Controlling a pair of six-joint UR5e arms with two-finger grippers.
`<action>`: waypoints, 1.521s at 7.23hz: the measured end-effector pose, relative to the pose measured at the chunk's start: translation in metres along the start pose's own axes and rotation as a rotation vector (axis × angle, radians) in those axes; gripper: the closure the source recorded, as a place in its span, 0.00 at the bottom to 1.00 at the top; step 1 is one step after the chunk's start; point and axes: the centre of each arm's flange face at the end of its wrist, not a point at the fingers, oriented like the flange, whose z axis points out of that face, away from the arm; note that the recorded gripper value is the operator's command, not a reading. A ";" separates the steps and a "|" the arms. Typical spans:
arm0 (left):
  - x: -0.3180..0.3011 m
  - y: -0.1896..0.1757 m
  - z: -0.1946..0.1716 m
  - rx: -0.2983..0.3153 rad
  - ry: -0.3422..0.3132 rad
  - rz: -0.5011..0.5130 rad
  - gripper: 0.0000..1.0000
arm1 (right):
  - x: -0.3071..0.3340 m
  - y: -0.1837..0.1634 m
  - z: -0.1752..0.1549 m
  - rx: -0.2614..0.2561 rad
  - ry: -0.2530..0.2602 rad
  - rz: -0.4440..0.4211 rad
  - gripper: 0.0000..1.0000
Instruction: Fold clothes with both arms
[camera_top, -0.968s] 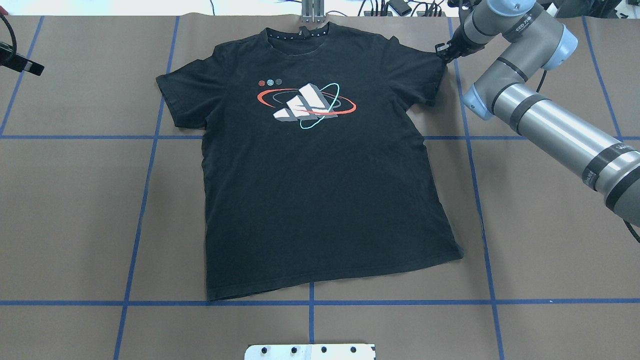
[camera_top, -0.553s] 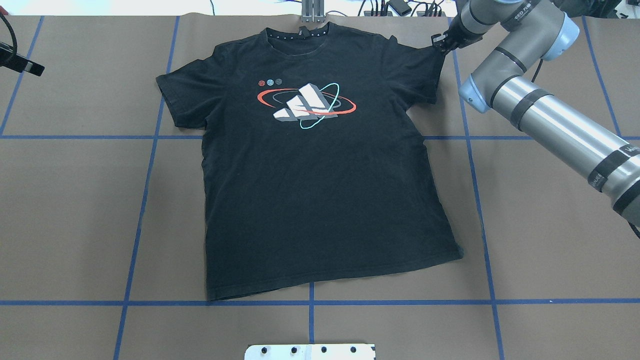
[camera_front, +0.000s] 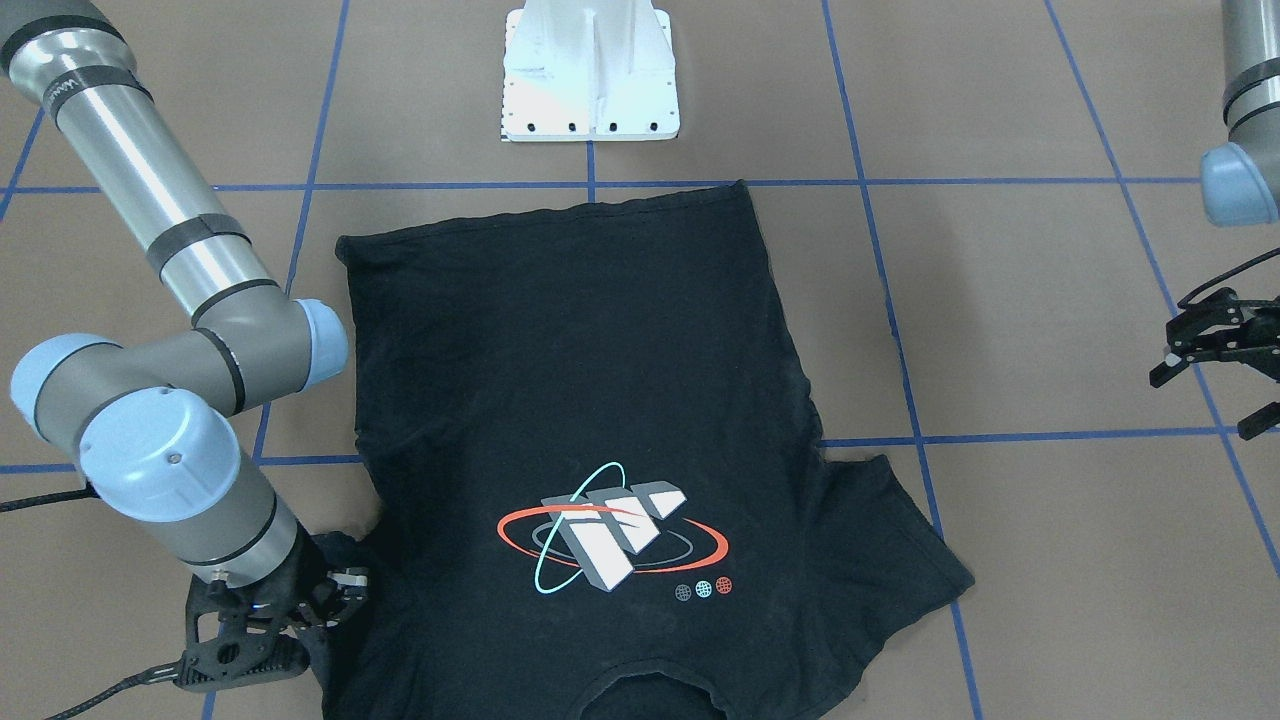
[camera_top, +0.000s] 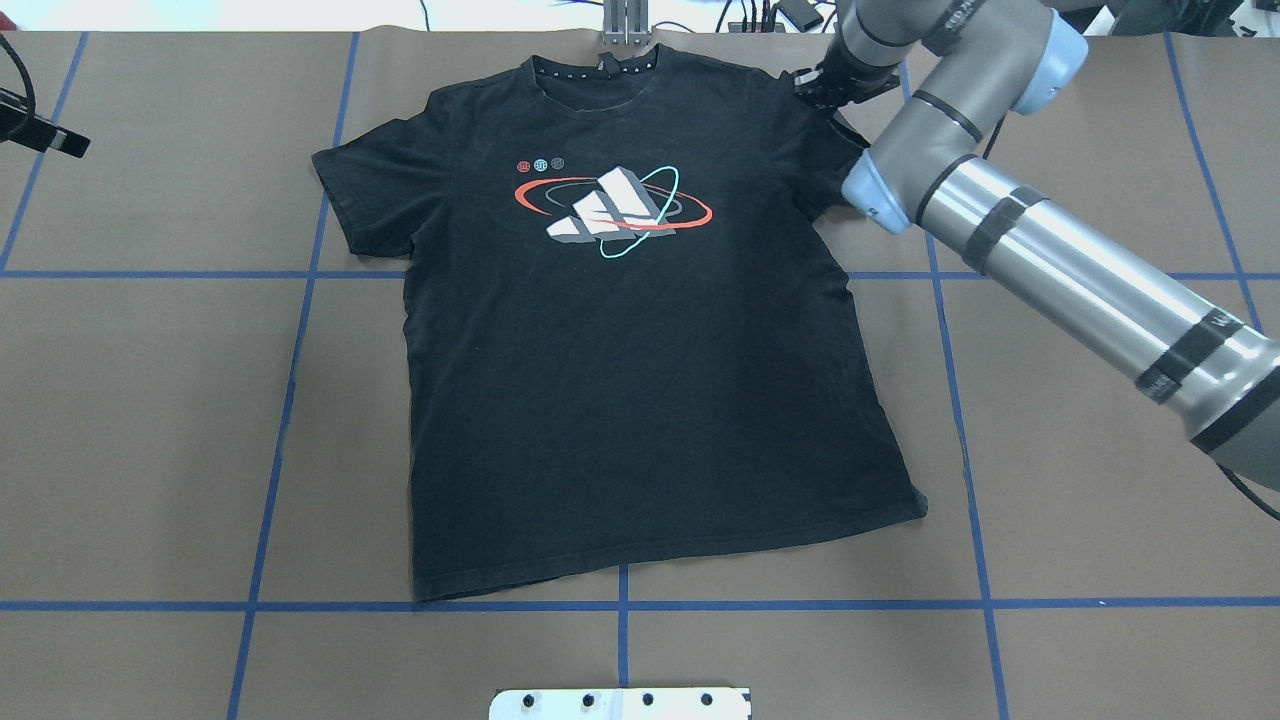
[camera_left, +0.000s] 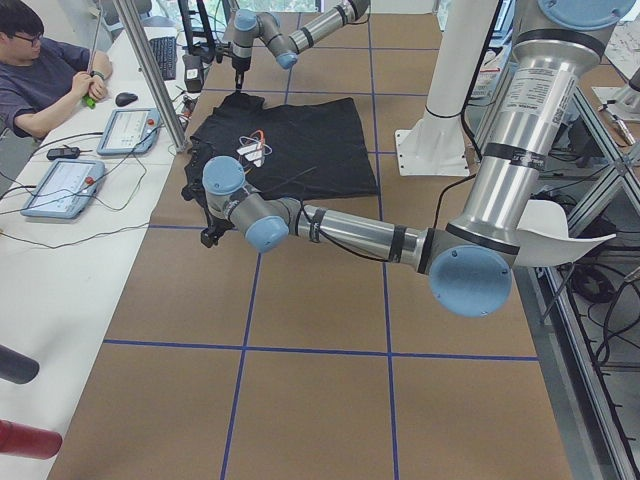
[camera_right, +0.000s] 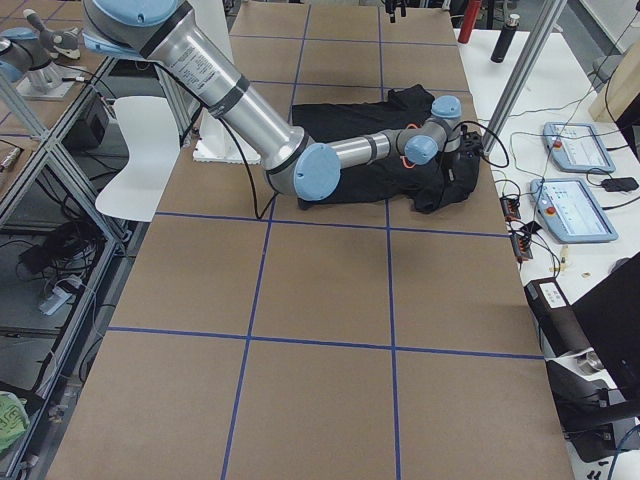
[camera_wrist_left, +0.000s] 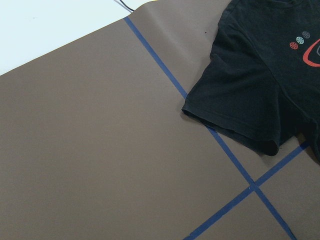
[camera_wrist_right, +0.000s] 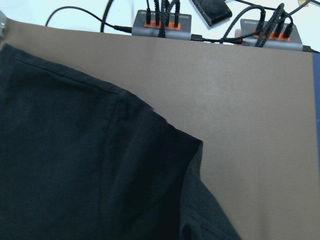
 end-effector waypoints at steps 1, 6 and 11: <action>0.000 0.000 0.001 0.000 0.000 0.001 0.00 | -0.035 -0.004 -0.010 -0.001 0.011 0.029 1.00; -0.001 0.002 0.001 -0.001 0.001 0.000 0.00 | -0.146 0.006 -0.012 0.005 0.068 0.093 1.00; -0.001 0.003 0.001 -0.001 0.002 0.000 0.00 | -0.195 0.001 -0.011 0.014 0.094 0.204 1.00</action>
